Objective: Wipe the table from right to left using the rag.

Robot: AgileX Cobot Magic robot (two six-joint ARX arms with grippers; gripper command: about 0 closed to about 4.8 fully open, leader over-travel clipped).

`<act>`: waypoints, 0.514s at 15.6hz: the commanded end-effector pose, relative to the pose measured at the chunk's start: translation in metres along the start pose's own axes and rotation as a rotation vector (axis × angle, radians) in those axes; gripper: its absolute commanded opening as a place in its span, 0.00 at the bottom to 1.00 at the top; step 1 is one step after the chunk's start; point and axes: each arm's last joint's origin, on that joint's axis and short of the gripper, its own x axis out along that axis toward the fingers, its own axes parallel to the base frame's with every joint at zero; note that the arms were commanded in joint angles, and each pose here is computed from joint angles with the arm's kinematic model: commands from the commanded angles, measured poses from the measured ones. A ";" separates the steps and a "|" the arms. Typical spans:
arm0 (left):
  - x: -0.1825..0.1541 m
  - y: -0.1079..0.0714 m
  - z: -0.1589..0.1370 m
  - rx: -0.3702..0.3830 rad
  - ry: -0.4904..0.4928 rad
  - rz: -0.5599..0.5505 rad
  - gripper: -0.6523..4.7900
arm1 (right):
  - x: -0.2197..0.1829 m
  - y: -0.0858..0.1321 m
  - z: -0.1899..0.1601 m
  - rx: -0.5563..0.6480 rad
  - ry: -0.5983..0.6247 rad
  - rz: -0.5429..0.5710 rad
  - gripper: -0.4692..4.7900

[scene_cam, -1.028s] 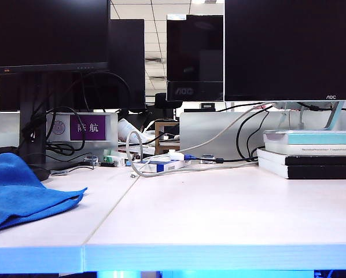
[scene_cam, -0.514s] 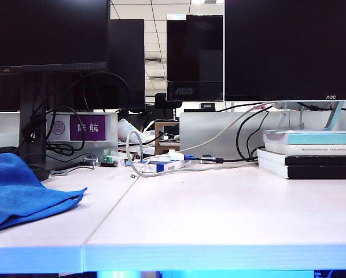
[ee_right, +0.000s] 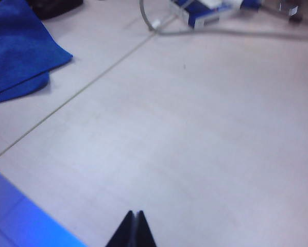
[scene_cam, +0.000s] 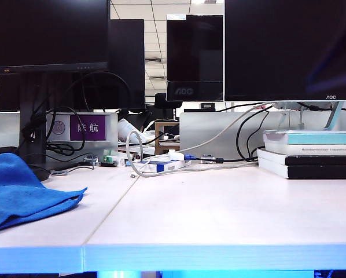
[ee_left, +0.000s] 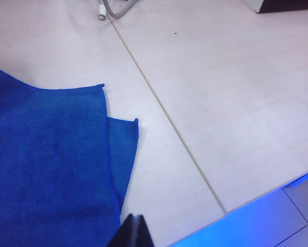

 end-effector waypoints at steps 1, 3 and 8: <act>-0.001 0.000 0.002 -0.006 -0.014 -0.005 0.11 | 0.007 0.000 -0.011 0.093 -0.032 0.003 0.08; -0.001 0.000 0.002 -0.005 -0.013 -0.005 0.11 | 0.009 -0.002 -0.012 0.103 -0.062 -0.034 0.08; -0.001 0.000 0.002 -0.006 -0.014 -0.004 0.11 | 0.009 -0.031 -0.011 0.188 -0.092 -0.172 0.08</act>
